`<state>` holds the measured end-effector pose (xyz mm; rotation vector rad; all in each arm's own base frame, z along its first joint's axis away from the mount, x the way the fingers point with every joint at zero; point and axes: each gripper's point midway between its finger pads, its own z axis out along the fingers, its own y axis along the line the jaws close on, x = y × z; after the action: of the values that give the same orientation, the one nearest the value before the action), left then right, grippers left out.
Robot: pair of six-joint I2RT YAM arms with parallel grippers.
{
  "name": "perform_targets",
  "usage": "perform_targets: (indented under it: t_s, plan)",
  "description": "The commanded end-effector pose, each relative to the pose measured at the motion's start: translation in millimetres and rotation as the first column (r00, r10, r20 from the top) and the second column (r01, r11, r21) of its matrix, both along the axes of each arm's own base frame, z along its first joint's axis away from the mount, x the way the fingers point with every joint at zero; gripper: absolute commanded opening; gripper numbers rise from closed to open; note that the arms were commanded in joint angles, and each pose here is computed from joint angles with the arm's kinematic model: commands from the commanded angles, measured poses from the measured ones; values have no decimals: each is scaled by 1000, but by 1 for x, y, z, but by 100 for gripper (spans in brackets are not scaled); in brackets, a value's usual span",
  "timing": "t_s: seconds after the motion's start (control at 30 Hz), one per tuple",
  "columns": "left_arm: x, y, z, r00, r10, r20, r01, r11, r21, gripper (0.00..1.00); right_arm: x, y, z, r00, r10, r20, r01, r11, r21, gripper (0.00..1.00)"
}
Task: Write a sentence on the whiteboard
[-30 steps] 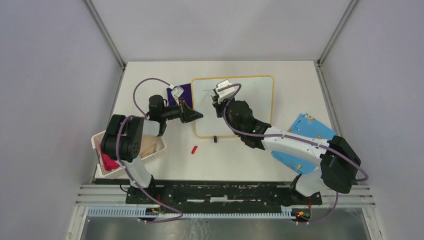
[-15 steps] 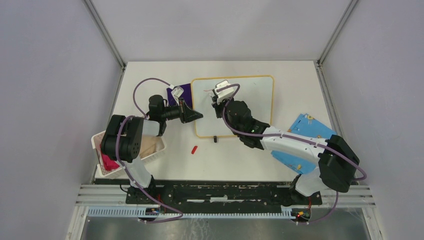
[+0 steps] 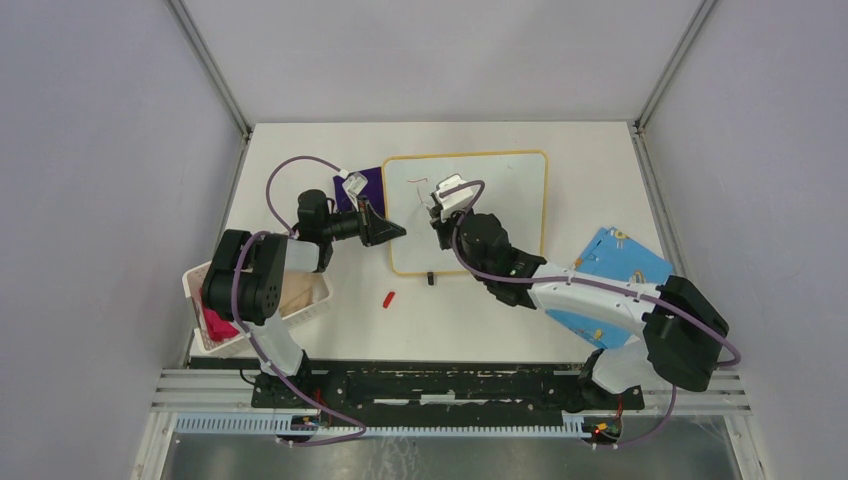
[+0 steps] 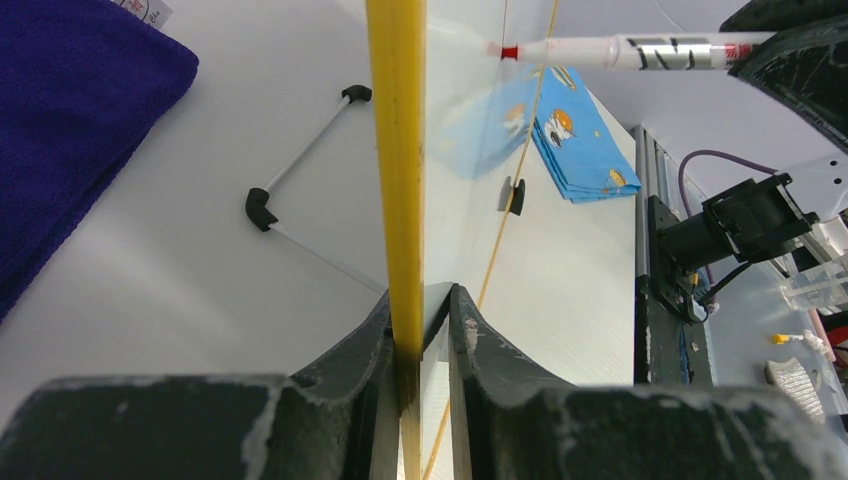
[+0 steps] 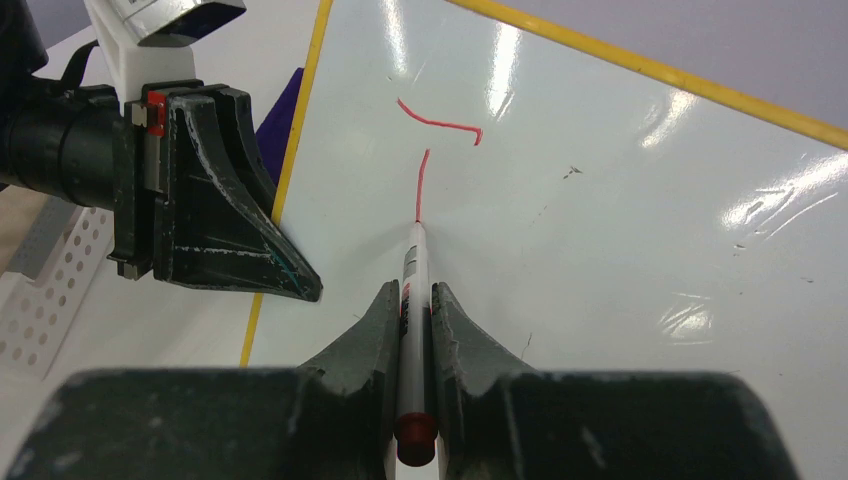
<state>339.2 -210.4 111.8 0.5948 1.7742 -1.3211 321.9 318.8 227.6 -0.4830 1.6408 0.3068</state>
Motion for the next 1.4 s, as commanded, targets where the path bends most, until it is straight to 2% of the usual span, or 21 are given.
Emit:
perform_targets:
  t_s: [0.0,0.13,0.43,1.37]
  plan:
    - [11,5,-3,998,44,54,-47,998,44,2,-5,-6,0,1000,1,-4,-1,1000,16,0]
    - [10,5,-4,998,44,53,-47,998,44,2,-6,-7,6,1000,4,1,-4,1000,26,0]
    - [9,5,-4,998,45,52,-48,998,50,2,-8,-14,50,998,-9,68,0,992,130,0]
    - [10,5,-3,997,46,57,-49,997,52,2,11,-11,30,999,-37,23,35,997,71,0]
